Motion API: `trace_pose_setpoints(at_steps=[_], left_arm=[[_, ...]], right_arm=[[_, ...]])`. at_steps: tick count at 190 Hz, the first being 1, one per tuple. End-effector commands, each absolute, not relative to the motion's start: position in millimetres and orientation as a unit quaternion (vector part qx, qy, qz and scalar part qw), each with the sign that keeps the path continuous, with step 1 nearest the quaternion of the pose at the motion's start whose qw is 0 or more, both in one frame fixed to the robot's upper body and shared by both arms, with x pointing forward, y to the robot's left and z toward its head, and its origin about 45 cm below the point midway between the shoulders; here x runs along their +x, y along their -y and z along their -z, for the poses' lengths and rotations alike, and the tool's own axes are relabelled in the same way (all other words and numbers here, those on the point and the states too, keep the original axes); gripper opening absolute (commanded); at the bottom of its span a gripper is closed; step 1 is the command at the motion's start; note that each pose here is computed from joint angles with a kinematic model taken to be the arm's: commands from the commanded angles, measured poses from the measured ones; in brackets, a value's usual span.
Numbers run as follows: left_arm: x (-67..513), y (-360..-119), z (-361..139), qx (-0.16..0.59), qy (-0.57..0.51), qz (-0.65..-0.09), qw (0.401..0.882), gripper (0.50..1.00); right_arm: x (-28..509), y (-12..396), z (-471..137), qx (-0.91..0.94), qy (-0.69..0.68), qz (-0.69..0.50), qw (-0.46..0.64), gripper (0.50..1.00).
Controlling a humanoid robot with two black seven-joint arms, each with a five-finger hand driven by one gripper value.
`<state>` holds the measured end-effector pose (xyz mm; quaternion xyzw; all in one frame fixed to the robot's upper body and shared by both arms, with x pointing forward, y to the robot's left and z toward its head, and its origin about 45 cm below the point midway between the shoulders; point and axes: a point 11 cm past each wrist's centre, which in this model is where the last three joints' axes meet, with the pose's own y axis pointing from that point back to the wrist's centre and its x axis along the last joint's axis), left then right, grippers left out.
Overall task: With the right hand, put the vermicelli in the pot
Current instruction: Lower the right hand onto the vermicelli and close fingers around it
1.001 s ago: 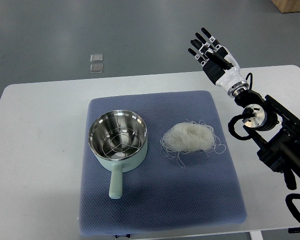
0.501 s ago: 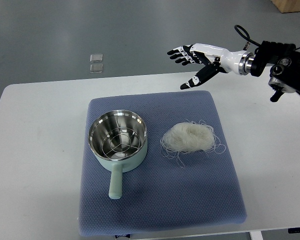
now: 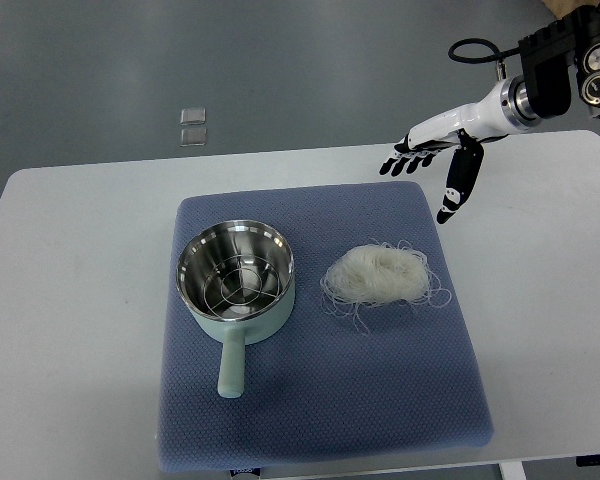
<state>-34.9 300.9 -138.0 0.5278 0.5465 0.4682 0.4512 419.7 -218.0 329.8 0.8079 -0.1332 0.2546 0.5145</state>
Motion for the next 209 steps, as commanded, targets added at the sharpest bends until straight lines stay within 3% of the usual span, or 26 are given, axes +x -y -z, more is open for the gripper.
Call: trace_pose_setpoints(at_steps=[1,177,202,209], left_arm=[[-35.2,-301.5,138.0,0.528,-0.547,-0.468,0.45,1.0],[-35.0,-300.5,138.0,0.528,-0.547,-0.468,0.452,1.0],[-35.1,-300.5,138.0,0.528,-0.547,-0.467,0.451,1.0],[-35.1,-300.5,138.0,0.528,-0.547,-0.467,0.451,1.0]], right_arm=[[417.3,219.3,-311.5,0.819,0.15,-0.237,0.5,0.928],[390.6,208.3,-189.5,0.832,0.173,-0.22,0.48,0.919],[386.6,207.9,-181.8,0.834,0.173,-0.215,0.478,0.901],[385.0,207.9,-178.4,0.834,0.174,-0.213,0.479,0.864]])
